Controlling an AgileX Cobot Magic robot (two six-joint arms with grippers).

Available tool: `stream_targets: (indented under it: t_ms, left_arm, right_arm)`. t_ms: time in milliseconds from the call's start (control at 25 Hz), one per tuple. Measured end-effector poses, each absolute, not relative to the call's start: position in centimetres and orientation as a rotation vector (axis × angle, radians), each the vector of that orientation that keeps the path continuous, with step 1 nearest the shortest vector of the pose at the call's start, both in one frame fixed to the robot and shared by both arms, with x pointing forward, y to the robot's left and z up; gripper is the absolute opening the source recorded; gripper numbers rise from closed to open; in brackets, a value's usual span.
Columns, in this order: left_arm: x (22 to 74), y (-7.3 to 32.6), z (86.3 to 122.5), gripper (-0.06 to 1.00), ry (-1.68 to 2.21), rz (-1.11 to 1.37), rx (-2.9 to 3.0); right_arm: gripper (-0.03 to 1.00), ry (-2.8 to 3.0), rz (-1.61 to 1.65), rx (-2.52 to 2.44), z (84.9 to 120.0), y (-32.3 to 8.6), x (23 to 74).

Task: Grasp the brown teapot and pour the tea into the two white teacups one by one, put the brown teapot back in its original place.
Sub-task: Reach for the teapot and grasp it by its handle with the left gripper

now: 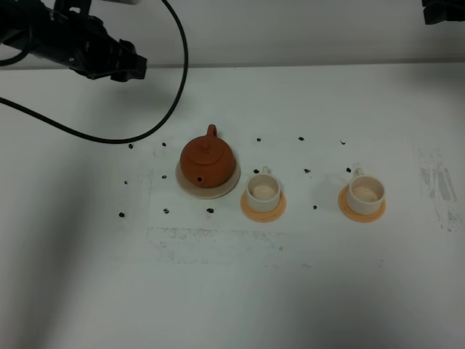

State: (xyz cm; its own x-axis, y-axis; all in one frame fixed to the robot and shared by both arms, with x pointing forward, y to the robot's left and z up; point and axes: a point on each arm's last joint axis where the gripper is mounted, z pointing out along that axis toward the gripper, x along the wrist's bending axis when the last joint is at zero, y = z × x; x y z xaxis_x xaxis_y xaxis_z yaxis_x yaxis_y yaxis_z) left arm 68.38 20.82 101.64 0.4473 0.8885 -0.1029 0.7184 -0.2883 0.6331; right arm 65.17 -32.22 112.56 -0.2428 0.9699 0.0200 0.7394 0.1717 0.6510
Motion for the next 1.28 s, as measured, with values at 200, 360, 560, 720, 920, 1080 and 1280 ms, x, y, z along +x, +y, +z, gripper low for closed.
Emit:
stream_targets:
  t_ms: [200,360,560,720,920,1080,1280]
  left_arm:
    - [66.9,16.1,102.1,0.56,1.219,0.327,2.135]
    - [66.2,14.0,102.1,0.56,1.168,0.318,2.157]
    - [66.3,14.4,101.5,0.56,1.211,0.358,2.206]
    - [66.5,14.6,100.9,0.56,1.237,0.362,2.226]
    - [66.5,14.5,100.5,0.56,1.245,0.349,2.238]
    - [66.3,14.2,100.5,0.56,1.234,0.35,2.247]
    - [66.2,14.0,100.5,0.56,1.226,0.349,2.252]
  right_arm:
    - [0.49,1.915,0.844,1.51,116.8,-31.6,57.7]
    - [0.49,1.851,0.883,1.464,118.7,-31.0,52.1]
    - [0.49,1.786,0.927,1.494,118.7,-30.4,46.4]
    - [0.49,1.708,0.958,1.456,119.2,-30.0,41.1]
    - [0.49,1.596,1.022,1.371,119.6,-29.3,34.2]
    - [0.49,1.594,1.031,1.338,118.3,-28.7,29.7]
    - [0.49,1.605,1.0,1.337,114.8,-28.4,25.6]
